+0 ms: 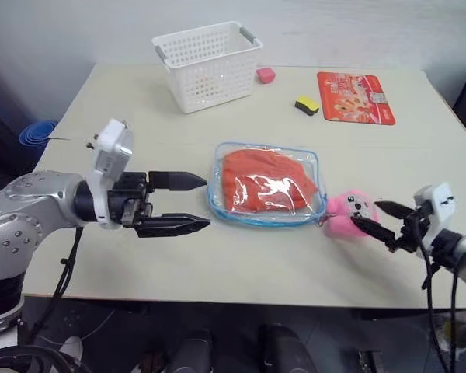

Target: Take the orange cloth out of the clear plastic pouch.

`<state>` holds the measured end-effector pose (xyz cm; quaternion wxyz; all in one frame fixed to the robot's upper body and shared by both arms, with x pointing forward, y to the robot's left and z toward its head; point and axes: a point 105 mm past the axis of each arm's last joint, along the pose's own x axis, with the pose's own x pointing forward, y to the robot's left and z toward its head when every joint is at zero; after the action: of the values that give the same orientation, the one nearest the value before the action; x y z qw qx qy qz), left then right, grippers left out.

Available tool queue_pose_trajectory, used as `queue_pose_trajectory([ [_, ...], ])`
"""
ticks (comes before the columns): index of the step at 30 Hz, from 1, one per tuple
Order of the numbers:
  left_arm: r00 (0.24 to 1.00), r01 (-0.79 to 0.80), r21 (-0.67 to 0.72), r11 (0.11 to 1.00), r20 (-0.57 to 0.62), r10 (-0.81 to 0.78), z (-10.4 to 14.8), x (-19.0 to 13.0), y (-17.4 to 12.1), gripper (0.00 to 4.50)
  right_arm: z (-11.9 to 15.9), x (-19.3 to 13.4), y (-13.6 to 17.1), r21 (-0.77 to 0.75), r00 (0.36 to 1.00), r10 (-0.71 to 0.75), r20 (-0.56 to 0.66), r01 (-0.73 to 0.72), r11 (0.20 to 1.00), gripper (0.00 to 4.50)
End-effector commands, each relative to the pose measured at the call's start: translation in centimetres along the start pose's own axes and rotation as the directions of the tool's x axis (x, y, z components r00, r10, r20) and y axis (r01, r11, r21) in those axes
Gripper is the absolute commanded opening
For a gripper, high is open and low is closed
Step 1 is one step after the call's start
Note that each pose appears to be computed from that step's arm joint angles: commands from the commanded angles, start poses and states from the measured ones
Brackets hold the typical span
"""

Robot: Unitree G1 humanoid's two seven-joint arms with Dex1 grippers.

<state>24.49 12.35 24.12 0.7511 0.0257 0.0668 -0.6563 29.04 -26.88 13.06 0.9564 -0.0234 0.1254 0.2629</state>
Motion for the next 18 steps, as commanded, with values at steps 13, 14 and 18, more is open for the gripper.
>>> queue_pose_trajectory([
  [13,0.997,-0.061,0.115,0.991,-0.034,0.065,-0.6,0.8,1.4,4.50,1.3,-2.3,0.5,-0.008,0.994,0.019,0.106,-0.019,1.000,0.02],
  [14,0.997,-0.062,0.117,0.991,-0.033,0.067,-0.6,0.8,1.5,4.50,1.6,-2.6,0.7,-0.018,0.993,0.033,0.113,-0.031,0.999,0.02],
  [18,0.997,-0.069,0.117,0.991,-0.025,0.072,-0.5,0.9,1.9,4.50,3.9,-3.3,3.9,-0.173,0.975,0.193,0.111,-0.172,0.970,0.02],
])
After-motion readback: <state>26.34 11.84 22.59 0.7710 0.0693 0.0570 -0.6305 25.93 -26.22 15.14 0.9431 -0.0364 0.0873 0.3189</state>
